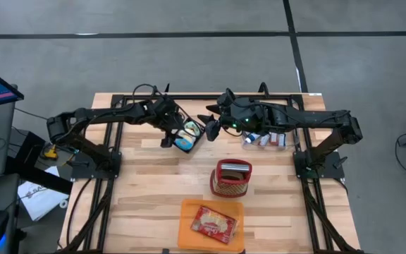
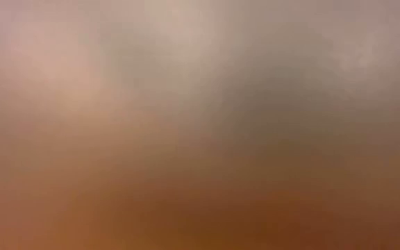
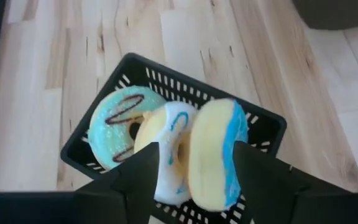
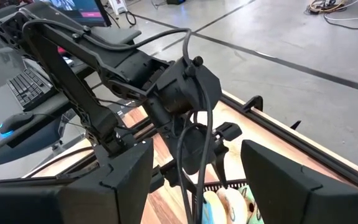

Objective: Pick & Place Food Item
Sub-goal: Put the blue donut into the black bin, then return to Home Position

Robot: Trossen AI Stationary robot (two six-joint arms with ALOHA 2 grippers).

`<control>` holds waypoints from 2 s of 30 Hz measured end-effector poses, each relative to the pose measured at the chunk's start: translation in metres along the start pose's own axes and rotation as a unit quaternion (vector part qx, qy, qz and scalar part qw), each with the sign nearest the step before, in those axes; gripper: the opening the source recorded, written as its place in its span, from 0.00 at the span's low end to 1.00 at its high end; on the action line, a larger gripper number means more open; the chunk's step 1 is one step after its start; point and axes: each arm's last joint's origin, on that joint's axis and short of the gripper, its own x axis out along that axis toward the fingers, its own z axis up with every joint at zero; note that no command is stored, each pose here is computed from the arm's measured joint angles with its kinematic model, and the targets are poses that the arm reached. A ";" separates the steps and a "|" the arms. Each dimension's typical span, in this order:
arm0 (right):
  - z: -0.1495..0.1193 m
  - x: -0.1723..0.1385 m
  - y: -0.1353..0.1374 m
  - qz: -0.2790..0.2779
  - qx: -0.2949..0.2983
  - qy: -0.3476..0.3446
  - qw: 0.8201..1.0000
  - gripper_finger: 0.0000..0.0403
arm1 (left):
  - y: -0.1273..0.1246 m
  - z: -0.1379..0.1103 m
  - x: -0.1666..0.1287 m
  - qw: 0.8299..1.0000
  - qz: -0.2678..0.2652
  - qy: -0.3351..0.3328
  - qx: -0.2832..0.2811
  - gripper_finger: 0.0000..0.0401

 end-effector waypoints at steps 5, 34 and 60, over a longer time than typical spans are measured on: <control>0.000 0.000 0.001 0.002 0.001 -0.001 1.000 0.58 | 0.002 0.001 0.000 1.000 0.008 -0.008 -0.008 0.39; -0.006 -0.005 0.007 0.007 -0.006 0.014 1.000 0.58 | 0.006 0.016 -0.026 0.991 0.017 -0.103 -0.087 0.33; -0.030 -0.059 0.030 -0.015 0.010 0.050 0.999 0.58 | -0.142 -0.071 -0.049 0.897 0.053 -0.389 -0.203 0.35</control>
